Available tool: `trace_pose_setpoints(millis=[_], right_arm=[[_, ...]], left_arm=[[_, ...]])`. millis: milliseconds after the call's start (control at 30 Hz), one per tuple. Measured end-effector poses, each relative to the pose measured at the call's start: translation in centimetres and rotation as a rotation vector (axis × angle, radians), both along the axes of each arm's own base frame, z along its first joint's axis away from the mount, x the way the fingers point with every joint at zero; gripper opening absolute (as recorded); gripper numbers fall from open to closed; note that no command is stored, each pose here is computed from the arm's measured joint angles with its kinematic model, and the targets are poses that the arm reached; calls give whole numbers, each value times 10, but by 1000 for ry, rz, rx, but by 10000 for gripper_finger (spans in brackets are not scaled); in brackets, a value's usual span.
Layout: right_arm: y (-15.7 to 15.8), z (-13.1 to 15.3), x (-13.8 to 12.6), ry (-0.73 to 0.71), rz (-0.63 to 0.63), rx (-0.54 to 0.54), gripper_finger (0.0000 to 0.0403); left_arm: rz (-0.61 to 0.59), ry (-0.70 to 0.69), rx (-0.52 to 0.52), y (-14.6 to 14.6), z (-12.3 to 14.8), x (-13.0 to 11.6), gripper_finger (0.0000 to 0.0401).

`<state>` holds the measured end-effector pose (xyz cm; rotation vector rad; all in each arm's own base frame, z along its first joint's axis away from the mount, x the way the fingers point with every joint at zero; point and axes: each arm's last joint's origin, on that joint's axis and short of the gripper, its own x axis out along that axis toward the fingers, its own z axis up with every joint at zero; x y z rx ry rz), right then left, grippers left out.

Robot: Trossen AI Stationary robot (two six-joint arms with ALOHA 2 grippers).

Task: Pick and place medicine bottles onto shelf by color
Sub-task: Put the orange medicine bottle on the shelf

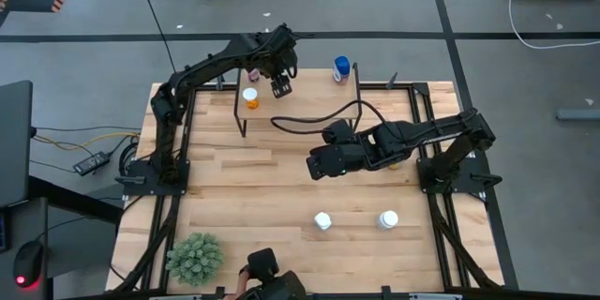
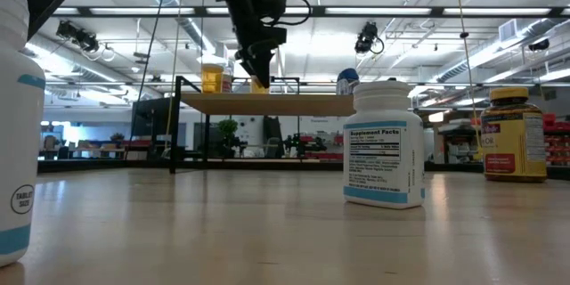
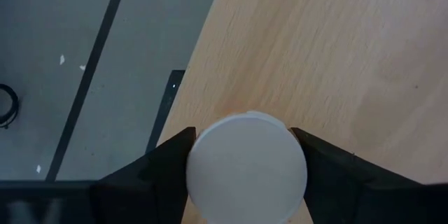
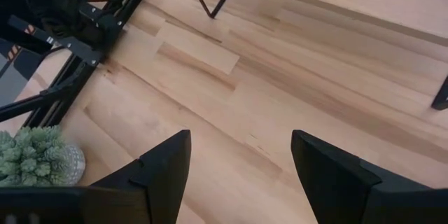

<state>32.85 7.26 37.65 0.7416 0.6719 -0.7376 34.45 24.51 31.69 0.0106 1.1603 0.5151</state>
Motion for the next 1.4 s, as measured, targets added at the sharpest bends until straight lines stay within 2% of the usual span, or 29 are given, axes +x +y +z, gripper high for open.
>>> trace_pose_setpoints(millis=[433, 733, 1133, 1400], right_arm=[[1, 0, 0, 2, 5, -2, 255], [5, 0, -1, 1, 16, 0, 255], [5, 0, -1, 1, 16, -1, 255], [5, 0, -1, 3, 18, -3, 255]], left_arm=[[0, 0, 0, 0, 0, 0, 234], [0, 1, 0, 0, 0, 0, 255], [1, 16, -11, -2, 0, -2, 310], [16, -8, 39, -2, 10, -5, 314]])
